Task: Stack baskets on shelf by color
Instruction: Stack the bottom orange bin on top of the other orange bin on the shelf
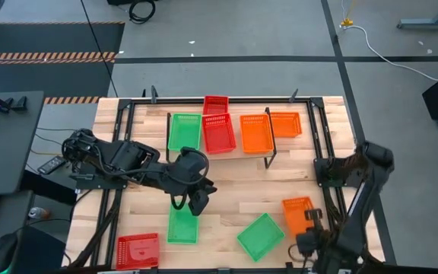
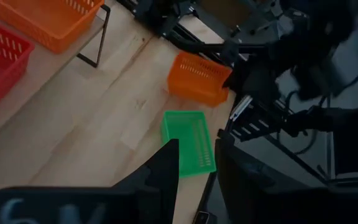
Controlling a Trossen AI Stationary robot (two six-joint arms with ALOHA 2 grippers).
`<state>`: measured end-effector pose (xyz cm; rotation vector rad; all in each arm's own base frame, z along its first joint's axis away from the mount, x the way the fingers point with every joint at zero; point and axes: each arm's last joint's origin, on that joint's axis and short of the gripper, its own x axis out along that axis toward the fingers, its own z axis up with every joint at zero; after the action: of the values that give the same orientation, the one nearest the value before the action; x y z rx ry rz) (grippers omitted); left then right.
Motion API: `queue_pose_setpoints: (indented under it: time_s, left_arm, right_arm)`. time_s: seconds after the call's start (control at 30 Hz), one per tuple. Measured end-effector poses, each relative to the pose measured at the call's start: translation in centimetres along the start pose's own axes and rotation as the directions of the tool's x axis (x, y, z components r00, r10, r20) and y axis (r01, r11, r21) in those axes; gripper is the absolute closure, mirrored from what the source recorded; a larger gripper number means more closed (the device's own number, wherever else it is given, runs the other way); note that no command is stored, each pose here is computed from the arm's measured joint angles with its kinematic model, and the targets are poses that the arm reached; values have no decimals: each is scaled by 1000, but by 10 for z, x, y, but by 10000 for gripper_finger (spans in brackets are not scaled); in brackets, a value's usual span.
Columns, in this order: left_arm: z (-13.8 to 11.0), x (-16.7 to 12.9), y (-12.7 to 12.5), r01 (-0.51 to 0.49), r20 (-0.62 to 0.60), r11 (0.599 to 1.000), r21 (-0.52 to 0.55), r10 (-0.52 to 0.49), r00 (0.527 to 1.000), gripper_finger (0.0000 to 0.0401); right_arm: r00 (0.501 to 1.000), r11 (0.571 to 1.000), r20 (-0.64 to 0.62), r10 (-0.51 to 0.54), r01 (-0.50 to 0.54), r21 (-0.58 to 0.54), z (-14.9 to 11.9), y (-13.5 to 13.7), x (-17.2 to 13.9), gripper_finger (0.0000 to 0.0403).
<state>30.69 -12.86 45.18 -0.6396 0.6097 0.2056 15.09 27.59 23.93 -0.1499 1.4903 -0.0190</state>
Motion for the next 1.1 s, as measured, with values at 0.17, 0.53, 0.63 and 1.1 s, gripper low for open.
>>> queue_pose_setpoints:
  time_s: [0.17,0.53,0.63,1.1]
  left_arm:
    - [0,0,0,0,0,998,59,0,1000,291]
    - [2,0,1,-37,41,978,205,29,999,291]
    - [3,0,2,-63,67,977,206,50,996,291]
    - [18,2,7,-166,246,982,89,139,959,291]
  right_arm:
    - [991,992,132,0,-16,122,5,-56,-46,387]
    - [873,969,485,-56,-70,237,7,-171,-119,387]
    - [824,969,556,-109,-37,245,12,-190,-140,387]
    - [768,960,583,-266,153,236,48,-262,-173,387]
